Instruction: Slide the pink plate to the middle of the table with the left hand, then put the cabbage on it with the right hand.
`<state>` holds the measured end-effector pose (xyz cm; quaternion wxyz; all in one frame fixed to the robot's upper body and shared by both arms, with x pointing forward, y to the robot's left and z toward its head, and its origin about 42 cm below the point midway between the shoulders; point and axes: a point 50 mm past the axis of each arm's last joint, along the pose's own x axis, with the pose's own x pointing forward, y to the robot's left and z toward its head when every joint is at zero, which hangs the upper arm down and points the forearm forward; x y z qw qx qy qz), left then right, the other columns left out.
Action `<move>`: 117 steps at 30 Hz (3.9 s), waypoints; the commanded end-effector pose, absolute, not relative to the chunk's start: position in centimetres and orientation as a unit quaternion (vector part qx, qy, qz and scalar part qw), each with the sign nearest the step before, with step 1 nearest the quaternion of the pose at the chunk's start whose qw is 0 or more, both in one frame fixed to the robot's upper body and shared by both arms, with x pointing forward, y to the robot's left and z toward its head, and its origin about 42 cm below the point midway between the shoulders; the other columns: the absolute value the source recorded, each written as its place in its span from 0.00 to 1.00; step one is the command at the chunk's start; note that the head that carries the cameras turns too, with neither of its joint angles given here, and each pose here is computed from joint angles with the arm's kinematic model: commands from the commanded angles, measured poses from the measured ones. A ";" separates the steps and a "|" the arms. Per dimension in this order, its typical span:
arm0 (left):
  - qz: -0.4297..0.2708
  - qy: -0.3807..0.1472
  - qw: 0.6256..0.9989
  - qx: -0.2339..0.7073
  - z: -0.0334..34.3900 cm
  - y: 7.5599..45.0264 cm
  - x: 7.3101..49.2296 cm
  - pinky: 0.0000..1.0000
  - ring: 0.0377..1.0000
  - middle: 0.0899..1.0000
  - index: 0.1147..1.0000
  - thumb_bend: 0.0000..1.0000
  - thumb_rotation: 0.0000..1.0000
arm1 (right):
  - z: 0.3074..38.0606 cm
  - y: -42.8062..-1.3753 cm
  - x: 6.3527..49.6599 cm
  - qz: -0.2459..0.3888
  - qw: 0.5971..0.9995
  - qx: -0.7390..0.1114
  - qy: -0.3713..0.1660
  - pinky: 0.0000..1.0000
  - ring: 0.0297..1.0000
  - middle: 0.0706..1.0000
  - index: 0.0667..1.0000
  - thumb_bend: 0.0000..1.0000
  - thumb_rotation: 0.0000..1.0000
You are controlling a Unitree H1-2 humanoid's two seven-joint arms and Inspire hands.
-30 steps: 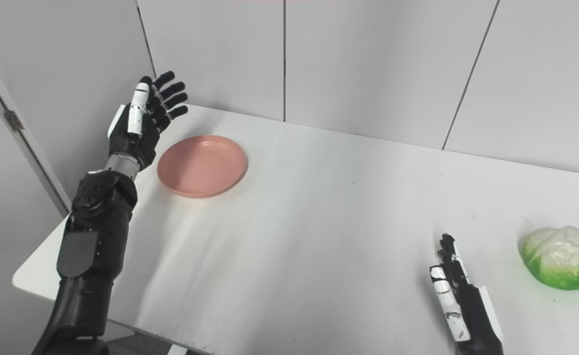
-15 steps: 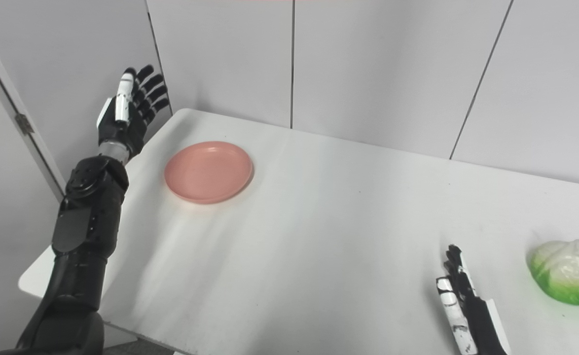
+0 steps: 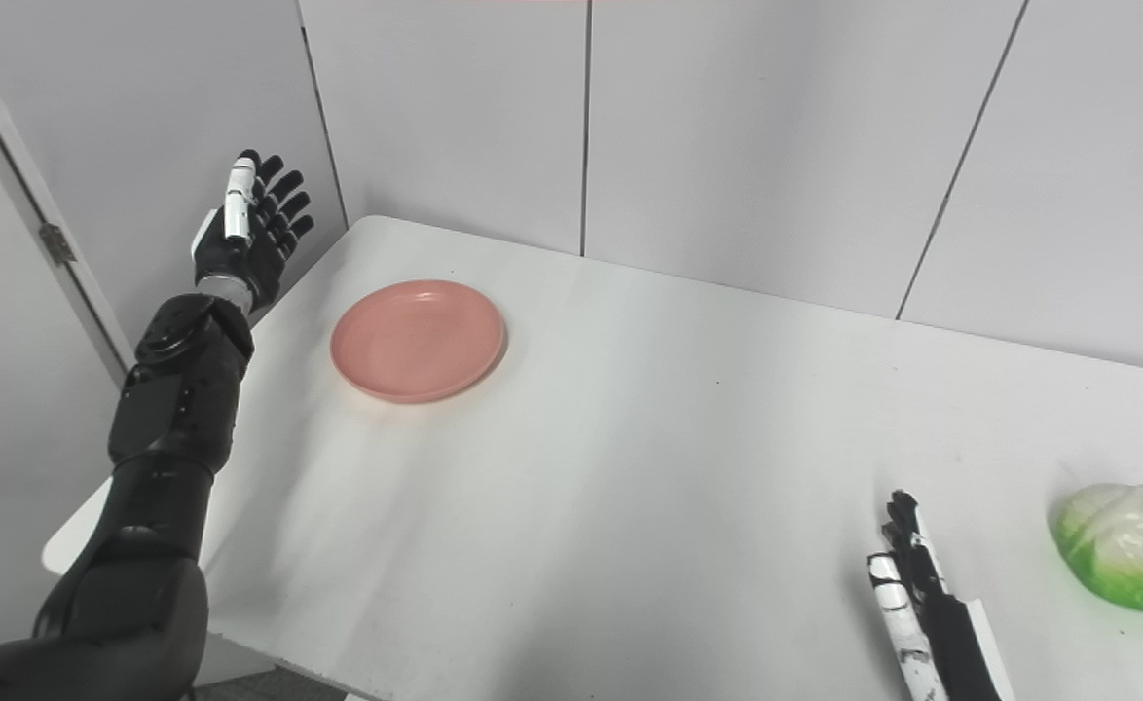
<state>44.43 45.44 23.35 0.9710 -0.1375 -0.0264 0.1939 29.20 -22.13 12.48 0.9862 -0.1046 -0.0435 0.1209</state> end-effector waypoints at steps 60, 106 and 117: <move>0.170 0.005 0.972 -0.163 12.9 39.6 42.4 0.84 0.85 0.83 0.83 0.38 1.00 | 13.6 -22.1 29.3 0.122 0.986 -0.104 -0.052 1.00 1.00 1.00 1.00 0.30 1.00; 0.005 0.041 0.981 -0.187 12.4 27.0 39.6 0.84 0.85 0.83 0.81 0.38 1.00 | 13.2 -20.4 29.4 0.116 0.984 -0.121 -0.065 0.98 1.00 1.00 1.00 0.45 1.00; -0.058 0.058 0.977 -0.195 12.9 22.0 39.0 0.87 0.88 0.87 0.85 0.35 1.00 | 13.3 -19.7 29.5 0.113 0.984 -0.123 -0.067 0.97 1.00 1.00 1.00 0.46 1.00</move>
